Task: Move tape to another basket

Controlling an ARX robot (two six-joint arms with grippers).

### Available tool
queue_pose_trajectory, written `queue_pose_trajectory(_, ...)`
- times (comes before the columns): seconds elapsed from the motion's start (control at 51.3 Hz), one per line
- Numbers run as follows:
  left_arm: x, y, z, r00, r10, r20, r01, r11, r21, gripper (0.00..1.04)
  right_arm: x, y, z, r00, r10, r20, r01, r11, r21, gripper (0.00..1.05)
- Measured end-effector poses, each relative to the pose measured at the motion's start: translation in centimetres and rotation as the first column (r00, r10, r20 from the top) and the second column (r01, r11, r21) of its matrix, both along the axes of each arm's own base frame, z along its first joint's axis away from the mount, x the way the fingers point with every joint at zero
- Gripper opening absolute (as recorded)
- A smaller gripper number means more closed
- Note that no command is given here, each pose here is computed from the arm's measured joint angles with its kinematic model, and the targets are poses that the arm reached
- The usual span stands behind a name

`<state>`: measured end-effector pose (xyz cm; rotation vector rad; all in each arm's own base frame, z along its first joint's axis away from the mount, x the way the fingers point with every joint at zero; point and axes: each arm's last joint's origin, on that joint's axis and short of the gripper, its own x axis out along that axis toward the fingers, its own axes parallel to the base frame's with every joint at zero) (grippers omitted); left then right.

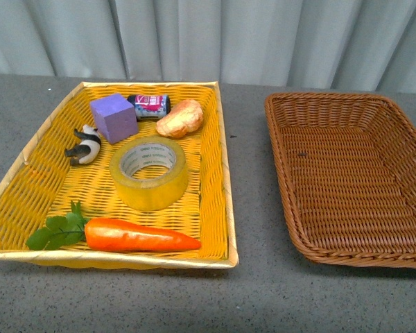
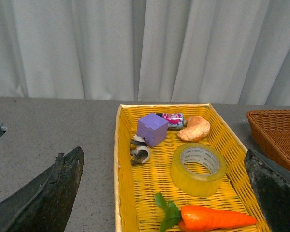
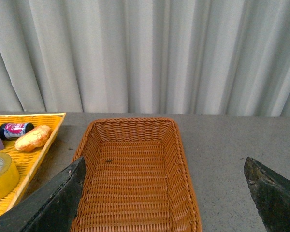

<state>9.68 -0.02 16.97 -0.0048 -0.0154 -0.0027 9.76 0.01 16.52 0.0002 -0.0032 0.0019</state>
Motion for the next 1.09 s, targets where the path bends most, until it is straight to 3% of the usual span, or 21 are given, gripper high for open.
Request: queue_pose_trajectory(1.091, 0.0, 0.0, 0.0, 1.0, 0.0, 0.0, 0.0, 1.0, 0.0, 0.98, 0.0, 0.0, 0.0, 1.0, 0.0, 0.0, 0.0, 1.0, 0.0, 0.96)
